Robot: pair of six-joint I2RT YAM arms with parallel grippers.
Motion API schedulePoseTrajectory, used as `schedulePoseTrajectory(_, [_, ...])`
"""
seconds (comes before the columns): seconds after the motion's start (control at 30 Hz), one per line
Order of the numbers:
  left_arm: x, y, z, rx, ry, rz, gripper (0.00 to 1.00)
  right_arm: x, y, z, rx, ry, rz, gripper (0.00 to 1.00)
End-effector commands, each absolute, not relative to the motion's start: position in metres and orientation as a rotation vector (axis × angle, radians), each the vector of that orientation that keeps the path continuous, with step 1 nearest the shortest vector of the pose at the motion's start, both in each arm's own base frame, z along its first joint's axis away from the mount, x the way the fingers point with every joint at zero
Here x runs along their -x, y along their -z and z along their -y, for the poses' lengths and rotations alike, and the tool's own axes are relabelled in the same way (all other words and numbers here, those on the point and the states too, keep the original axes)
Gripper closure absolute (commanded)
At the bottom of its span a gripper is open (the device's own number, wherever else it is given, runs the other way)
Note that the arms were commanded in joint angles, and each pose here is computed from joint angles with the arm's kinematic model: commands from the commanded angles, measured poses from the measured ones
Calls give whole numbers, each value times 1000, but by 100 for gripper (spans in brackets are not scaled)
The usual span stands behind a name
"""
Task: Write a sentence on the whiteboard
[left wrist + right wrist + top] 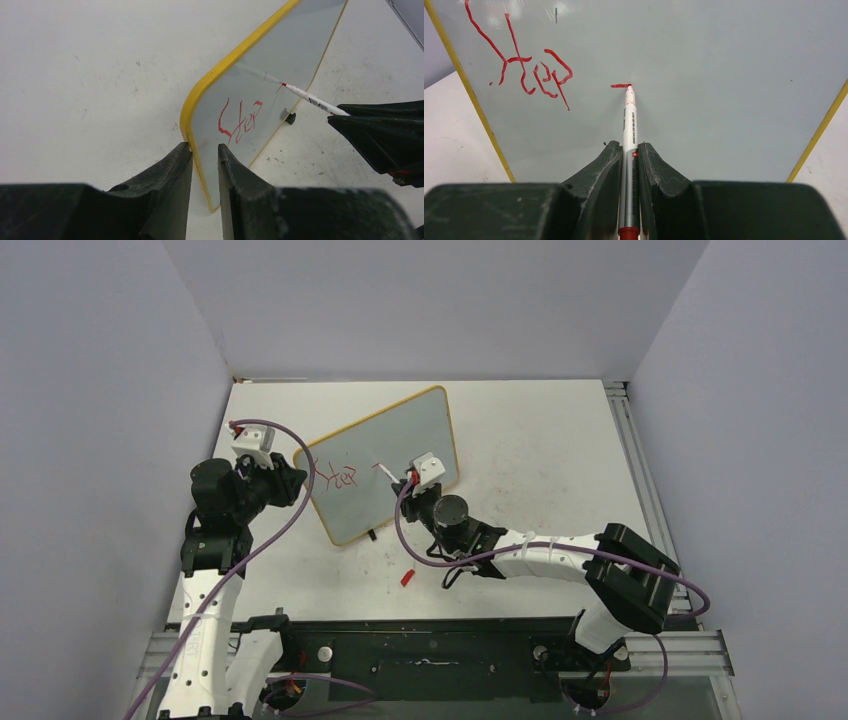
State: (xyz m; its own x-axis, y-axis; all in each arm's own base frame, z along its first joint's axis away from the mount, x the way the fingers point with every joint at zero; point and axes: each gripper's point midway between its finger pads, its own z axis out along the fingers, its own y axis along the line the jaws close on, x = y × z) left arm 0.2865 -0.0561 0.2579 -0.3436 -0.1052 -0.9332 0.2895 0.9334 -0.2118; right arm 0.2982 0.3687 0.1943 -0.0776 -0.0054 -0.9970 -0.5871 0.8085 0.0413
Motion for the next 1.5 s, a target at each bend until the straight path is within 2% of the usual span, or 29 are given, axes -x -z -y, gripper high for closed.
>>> schedulePoseTrajectory(0.0, [-286,-267,59,-160,415,-1845,76,-296,-229,-370,438,-560,-1513,95])
schedulePoseTrajectory(0.7, [-286,-266,58,-157,412,-1848,76,-299,-257,-386,459,-560,-1445,95])
schedulePoseTrajectory(1.47, [-285,-265,58,-157,412,-1849,76,-289,-202,-378,464,-540,-1571,95])
